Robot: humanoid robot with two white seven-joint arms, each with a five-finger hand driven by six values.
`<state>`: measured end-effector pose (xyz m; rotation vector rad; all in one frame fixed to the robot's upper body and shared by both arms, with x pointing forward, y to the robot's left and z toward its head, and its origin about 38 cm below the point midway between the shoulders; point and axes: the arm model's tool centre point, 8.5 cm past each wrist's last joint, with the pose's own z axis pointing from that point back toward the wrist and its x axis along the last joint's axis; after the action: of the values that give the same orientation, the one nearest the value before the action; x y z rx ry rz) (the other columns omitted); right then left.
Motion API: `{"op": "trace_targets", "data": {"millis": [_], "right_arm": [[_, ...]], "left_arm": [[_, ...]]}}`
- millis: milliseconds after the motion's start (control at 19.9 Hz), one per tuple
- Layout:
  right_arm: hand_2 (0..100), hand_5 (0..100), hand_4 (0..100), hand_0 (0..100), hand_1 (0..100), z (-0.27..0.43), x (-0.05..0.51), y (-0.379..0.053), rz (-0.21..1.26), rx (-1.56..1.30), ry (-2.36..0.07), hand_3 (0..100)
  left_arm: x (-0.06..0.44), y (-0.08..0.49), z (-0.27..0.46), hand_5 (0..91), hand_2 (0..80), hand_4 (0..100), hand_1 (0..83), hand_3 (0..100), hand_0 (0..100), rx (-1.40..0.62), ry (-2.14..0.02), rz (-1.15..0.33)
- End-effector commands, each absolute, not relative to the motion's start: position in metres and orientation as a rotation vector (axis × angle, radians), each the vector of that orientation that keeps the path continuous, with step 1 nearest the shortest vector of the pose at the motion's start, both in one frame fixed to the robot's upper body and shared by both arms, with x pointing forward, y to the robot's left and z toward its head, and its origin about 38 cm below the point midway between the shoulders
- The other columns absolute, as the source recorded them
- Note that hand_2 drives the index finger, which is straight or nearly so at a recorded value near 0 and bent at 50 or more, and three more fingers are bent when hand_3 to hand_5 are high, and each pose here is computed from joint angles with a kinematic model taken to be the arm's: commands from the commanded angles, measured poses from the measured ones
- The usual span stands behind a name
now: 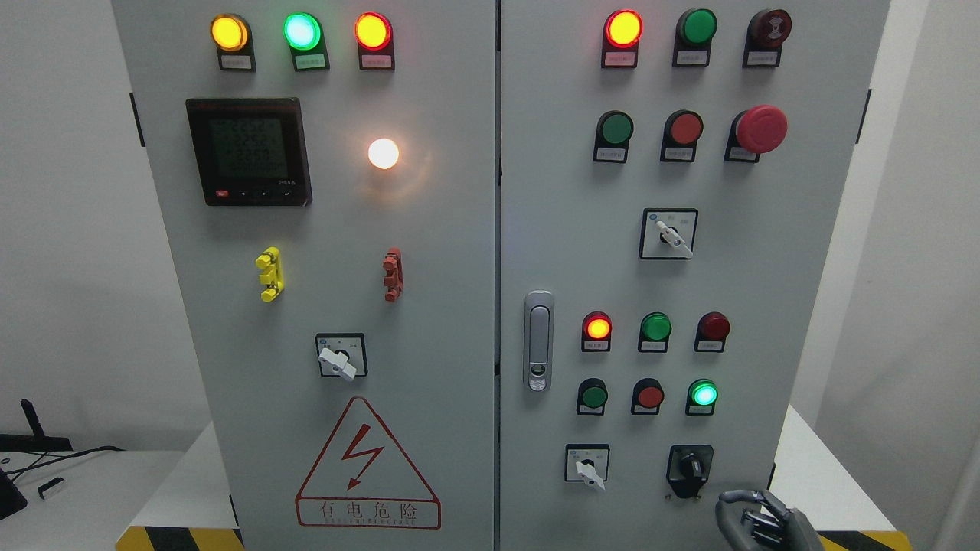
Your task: Trip black knob to open circuit
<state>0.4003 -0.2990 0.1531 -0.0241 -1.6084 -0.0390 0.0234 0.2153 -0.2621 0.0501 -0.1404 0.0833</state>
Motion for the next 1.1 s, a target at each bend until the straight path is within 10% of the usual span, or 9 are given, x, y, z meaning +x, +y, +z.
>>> {"op": "trace_targets", "data": {"millis": [0, 151, 301, 552, 1054], "right_arm": [[51, 92, 100, 60, 70, 0.161, 0.382, -0.314, -0.052, -0.027, -1.638, 100], [52, 86, 89, 47, 40, 0.161, 0.361, -0.319, -0.045, 0.012, -1.646, 96], [43, 58, 59, 23, 17, 0.156, 0.336, -0.33, -0.074, 0.065, -1.629, 64], [32, 40, 41, 1, 8, 0.142, 0.302, -0.343, -0.084, 0.073, -1.582, 48], [21, 25, 26, 0, 0, 0.147, 0.291, -0.344, -0.073, 0.068, -1.591, 31]], "left_arm": [[0.024, 0.215, -0.262, 0.0, 0.0, 0, 38.9, 0, 12, 0.049, -0.141, 0.053], [0.024, 0.215, -0.262, 0.0, 0.0, 0, 38.9, 0, 12, 0.049, -0.141, 0.053], [0.024, 0.214, -0.262, 0.0, 0.0, 0, 38.9, 0, 12, 0.047, -0.141, 0.053], [0.024, 0.215, -0.262, 0.0, 0.0, 0, 38.9, 0, 12, 0.048, -0.141, 0.053], [0.024, 0.215, -0.262, 0.0, 0.0, 0, 38.9, 0, 12, 0.048, -0.141, 0.053]]}}
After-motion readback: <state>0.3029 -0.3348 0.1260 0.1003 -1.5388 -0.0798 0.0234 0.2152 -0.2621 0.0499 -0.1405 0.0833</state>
